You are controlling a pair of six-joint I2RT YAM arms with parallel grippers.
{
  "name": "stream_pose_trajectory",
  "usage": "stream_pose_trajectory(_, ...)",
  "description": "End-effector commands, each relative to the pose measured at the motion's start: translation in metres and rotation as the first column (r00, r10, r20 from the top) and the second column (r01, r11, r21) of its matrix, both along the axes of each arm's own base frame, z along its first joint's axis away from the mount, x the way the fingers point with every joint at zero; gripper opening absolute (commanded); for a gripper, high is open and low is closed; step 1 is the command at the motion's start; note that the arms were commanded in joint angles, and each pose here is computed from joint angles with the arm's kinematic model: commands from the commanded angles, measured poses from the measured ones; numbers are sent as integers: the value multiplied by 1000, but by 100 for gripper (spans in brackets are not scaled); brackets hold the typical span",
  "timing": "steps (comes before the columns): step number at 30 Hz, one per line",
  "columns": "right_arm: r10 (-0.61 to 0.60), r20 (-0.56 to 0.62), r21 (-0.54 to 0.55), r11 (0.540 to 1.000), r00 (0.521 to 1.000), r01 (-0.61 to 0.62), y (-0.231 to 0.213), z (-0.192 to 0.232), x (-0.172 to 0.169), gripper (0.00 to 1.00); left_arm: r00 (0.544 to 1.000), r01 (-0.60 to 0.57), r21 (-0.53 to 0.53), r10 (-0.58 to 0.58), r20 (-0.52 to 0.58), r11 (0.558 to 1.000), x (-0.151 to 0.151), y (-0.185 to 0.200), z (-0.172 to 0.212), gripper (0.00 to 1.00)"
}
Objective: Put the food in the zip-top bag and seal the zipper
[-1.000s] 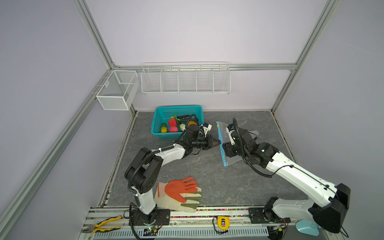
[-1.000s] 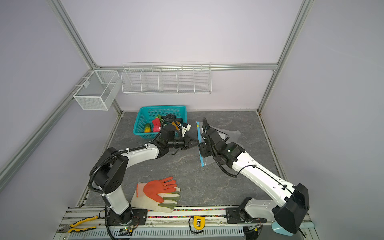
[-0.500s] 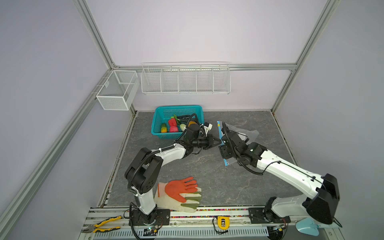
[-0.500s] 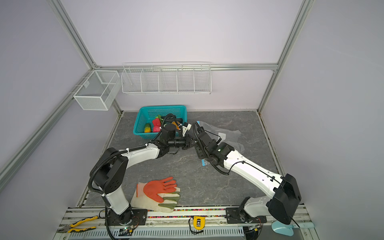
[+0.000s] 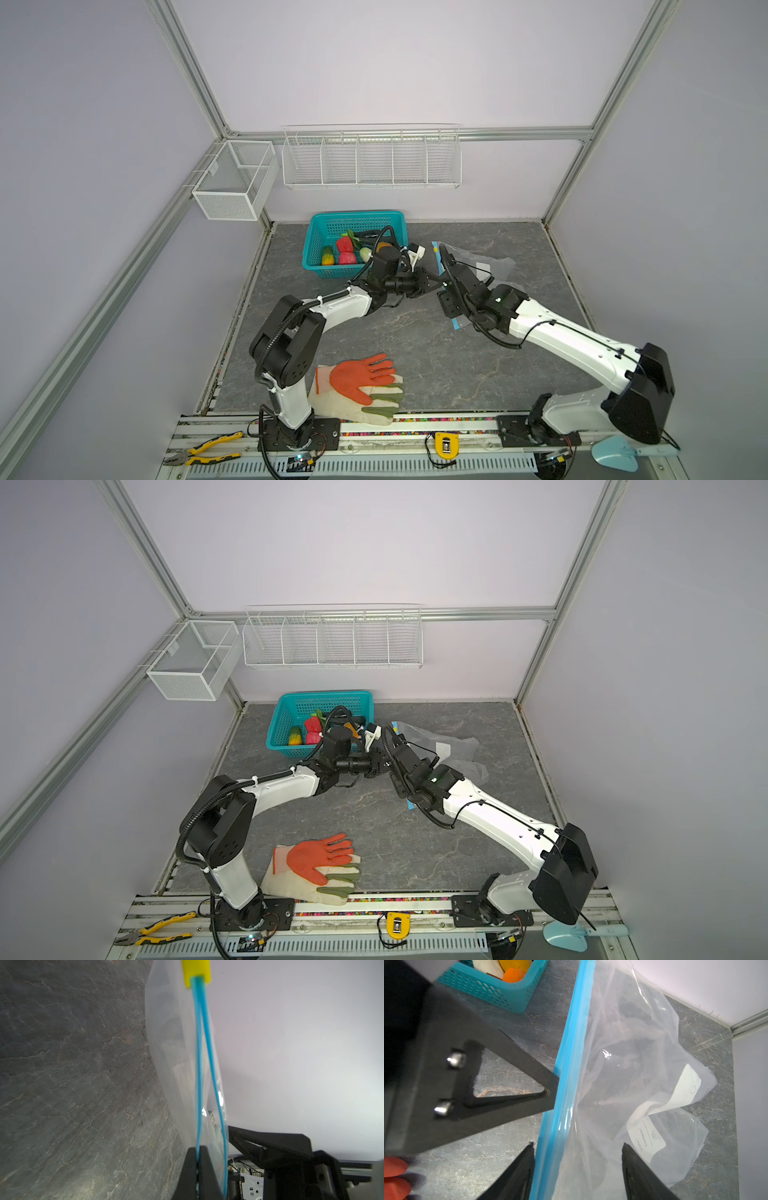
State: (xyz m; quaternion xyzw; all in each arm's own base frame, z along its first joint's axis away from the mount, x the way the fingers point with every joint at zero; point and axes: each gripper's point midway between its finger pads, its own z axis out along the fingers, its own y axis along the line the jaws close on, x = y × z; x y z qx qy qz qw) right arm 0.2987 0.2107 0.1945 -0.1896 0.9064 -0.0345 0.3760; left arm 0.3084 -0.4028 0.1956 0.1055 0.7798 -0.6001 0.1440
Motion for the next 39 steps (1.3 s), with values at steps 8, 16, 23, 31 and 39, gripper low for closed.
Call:
stream_pose_trajectory(8, 33, 11, 34, 999, 999, -33, 4, 15, -5, 72, 1000, 13, -14, -13, 7, 1000, 0, -6, 6, 0)
stream_pose_trajectory(16, 22, 13, 14, 1000, 1000, -22, 2, 11, -3, 71, 1000, 10, -13, -10, 6, 1000, 0, -5, 6, 0)
stream_pose_trajectory(23, 11, 4, -9, 1000, 1000, -11, -1, 6, -2, 68, 1000, 10, -12, -10, 8, 1000, 0, -5, 5, 0)
stream_pose_trajectory(31, 20, 6, 9, 1000, 1000, -20, 0, 8, -4, 67, 1000, 10, -9, -10, 3, 1000, 0, -5, 3, 0)
stream_pose_trajectory(39, 6, 18, -20, 1000, 1000, -5, -8, 8, -3, 65, 1000, 8, -3, -8, 0, 1000, 0, -5, 0, 0)
